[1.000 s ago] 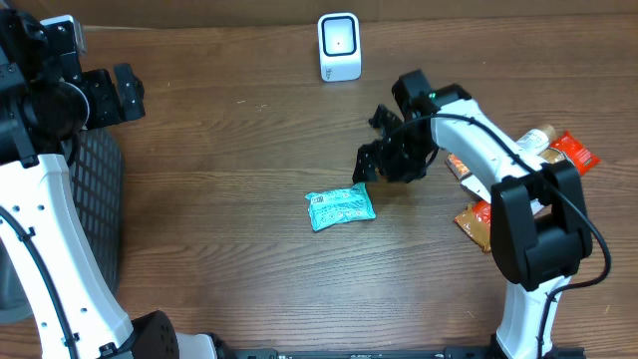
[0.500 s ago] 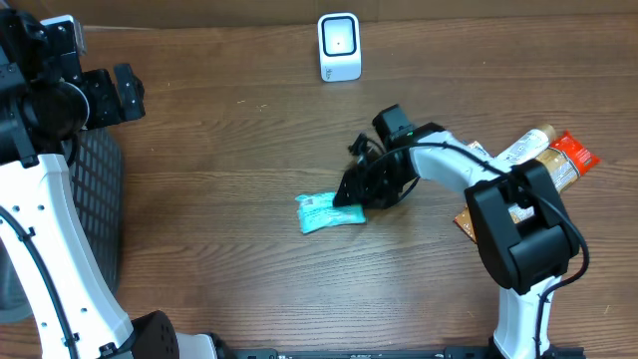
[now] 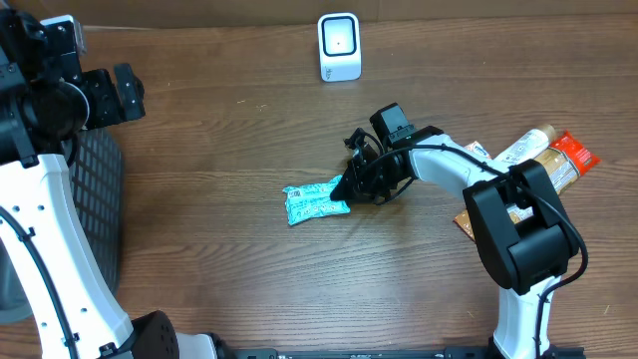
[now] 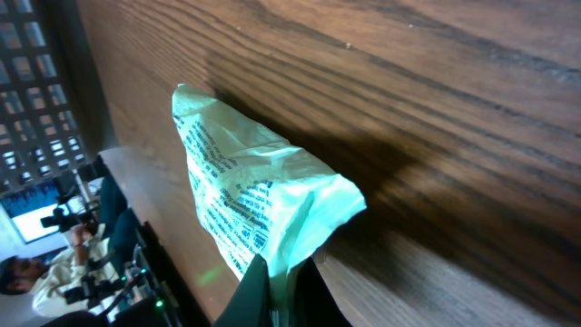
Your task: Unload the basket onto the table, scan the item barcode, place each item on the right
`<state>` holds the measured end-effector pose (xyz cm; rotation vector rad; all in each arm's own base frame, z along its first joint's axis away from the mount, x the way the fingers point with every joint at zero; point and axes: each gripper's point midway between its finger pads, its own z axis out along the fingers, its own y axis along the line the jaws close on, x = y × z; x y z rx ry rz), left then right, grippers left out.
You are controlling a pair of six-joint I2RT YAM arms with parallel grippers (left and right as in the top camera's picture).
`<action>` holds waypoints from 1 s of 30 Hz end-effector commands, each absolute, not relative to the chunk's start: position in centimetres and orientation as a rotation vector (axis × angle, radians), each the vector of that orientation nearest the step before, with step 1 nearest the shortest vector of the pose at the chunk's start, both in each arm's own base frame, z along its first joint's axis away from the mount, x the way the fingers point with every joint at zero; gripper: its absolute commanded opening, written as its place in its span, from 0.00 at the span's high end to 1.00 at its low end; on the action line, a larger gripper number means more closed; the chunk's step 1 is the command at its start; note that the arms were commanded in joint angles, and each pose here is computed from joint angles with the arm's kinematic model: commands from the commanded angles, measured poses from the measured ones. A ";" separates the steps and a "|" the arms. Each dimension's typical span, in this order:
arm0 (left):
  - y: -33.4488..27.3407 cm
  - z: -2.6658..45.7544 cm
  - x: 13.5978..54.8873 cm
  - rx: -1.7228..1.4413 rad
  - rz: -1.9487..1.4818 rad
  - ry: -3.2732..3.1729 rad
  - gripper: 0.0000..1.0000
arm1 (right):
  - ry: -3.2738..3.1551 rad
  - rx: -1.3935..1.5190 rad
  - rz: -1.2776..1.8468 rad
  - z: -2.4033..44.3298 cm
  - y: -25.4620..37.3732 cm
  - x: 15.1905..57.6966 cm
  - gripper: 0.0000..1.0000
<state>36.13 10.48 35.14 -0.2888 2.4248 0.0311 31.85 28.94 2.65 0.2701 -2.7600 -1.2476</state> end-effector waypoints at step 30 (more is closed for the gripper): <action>10.5 35.3 36.3 -0.271 0.033 2.420 0.00 | -2.994 0.383 -1.610 23.6 20.4 30.3 0.96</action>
